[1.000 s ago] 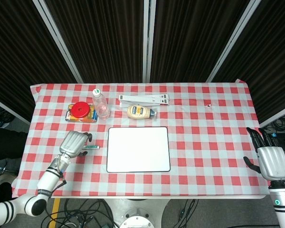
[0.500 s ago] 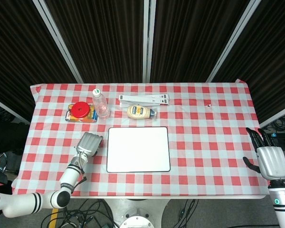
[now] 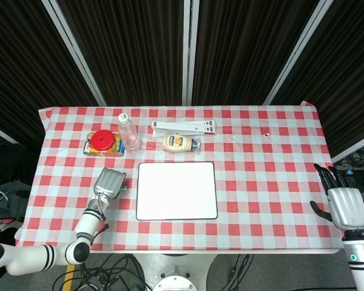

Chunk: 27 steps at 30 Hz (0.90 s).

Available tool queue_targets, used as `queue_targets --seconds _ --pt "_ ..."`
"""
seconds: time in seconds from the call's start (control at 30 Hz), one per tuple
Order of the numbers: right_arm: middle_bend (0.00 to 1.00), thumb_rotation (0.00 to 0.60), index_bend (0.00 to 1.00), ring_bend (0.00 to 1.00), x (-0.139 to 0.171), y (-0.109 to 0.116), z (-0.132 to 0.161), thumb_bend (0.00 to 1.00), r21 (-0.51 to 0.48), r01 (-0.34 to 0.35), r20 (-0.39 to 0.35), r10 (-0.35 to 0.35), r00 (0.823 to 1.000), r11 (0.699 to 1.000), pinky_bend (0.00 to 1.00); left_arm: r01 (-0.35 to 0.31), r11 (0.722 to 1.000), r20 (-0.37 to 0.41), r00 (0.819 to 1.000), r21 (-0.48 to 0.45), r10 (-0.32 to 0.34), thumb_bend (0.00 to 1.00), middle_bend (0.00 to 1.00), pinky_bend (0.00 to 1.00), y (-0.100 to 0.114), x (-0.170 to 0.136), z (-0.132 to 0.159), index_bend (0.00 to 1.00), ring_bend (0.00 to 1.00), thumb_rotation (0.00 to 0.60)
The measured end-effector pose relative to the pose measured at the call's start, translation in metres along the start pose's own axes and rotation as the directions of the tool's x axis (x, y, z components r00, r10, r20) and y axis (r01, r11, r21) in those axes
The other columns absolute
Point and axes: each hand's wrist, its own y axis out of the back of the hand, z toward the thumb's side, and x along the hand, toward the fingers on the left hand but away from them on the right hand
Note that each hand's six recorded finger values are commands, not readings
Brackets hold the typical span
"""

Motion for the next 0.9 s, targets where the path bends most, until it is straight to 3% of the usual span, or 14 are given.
queue_targets --seconds 0.63,0.9 --pt "0.16 0.600 0.05 0.10 0.0000 -0.0021 -0.0003 0.16 -0.001 -0.005 0.004 0.005 1.000 1.000 0.19 0.006 1.000 0.002 1.000 -0.011 -0.006 0.32 0.52 1.00 -0.0069 0.0018 0.0000 0.51 0.74 0.600" --pt "0.16 0.600 0.05 0.10 0.0004 -0.0027 0.0003 0.16 0.000 -0.009 0.006 0.009 1.000 1.000 0.19 -0.002 0.999 0.003 1.000 -0.033 0.002 0.38 0.56 1.00 -0.0074 0.0028 -0.0012 0.56 0.75 0.600"
